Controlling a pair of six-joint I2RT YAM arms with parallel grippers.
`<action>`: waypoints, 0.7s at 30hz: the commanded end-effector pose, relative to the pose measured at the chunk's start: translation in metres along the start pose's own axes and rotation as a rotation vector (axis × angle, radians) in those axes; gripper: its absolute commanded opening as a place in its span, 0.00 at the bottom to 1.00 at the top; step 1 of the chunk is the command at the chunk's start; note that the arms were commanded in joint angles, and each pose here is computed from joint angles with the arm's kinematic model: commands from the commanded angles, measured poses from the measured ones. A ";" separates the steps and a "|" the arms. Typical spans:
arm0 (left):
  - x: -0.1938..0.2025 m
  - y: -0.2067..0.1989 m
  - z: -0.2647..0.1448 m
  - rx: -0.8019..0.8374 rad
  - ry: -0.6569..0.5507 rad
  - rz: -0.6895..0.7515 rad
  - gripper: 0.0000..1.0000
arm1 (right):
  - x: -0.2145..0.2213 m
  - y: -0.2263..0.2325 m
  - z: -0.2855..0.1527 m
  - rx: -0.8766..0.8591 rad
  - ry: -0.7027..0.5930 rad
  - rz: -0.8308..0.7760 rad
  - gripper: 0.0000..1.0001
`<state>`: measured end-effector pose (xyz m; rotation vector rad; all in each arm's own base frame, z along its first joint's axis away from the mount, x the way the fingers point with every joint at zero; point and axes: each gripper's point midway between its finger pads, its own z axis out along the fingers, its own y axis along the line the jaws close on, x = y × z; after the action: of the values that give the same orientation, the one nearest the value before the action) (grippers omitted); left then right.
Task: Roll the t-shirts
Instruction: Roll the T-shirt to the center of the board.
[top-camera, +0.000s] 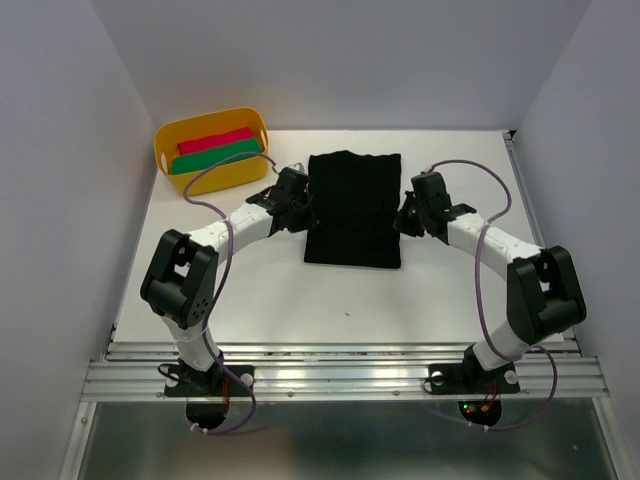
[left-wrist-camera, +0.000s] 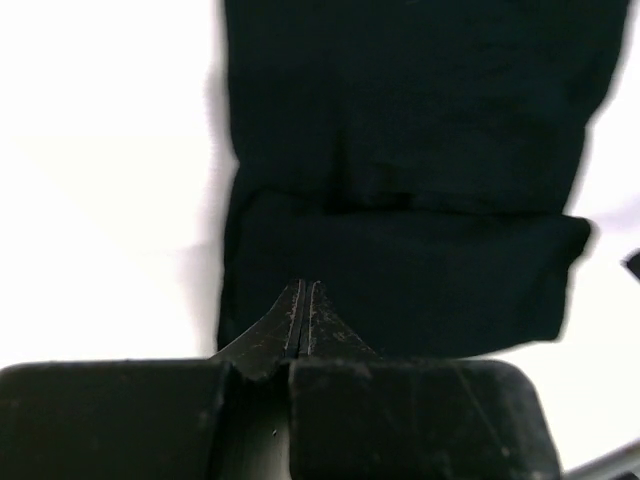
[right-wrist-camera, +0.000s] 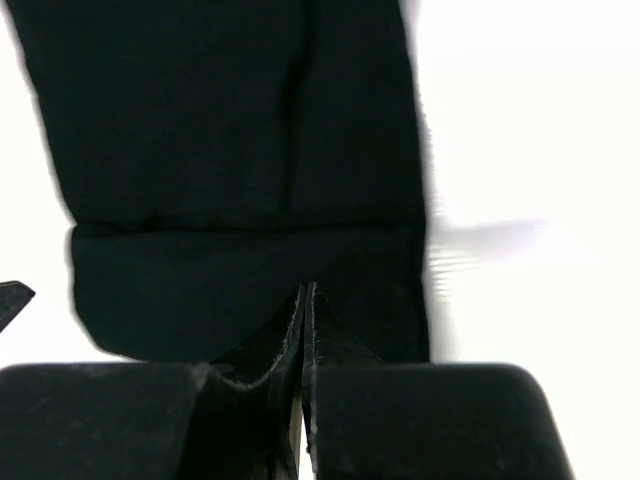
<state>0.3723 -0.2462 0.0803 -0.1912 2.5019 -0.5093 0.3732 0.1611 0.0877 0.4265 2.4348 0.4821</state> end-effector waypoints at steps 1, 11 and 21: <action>-0.013 -0.045 -0.030 0.119 -0.049 0.035 0.00 | 0.002 0.039 -0.011 -0.105 -0.012 -0.028 0.02; 0.016 -0.048 0.016 0.134 0.054 0.023 0.00 | 0.034 0.038 0.044 -0.076 0.100 -0.028 0.02; 0.014 -0.029 0.018 0.056 0.036 0.099 0.00 | 0.010 0.027 0.016 0.007 0.001 -0.064 0.04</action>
<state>0.3611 -0.2880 0.0315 -0.0901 2.6081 -0.5716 0.3665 0.2064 0.0350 0.3540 2.5725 0.5094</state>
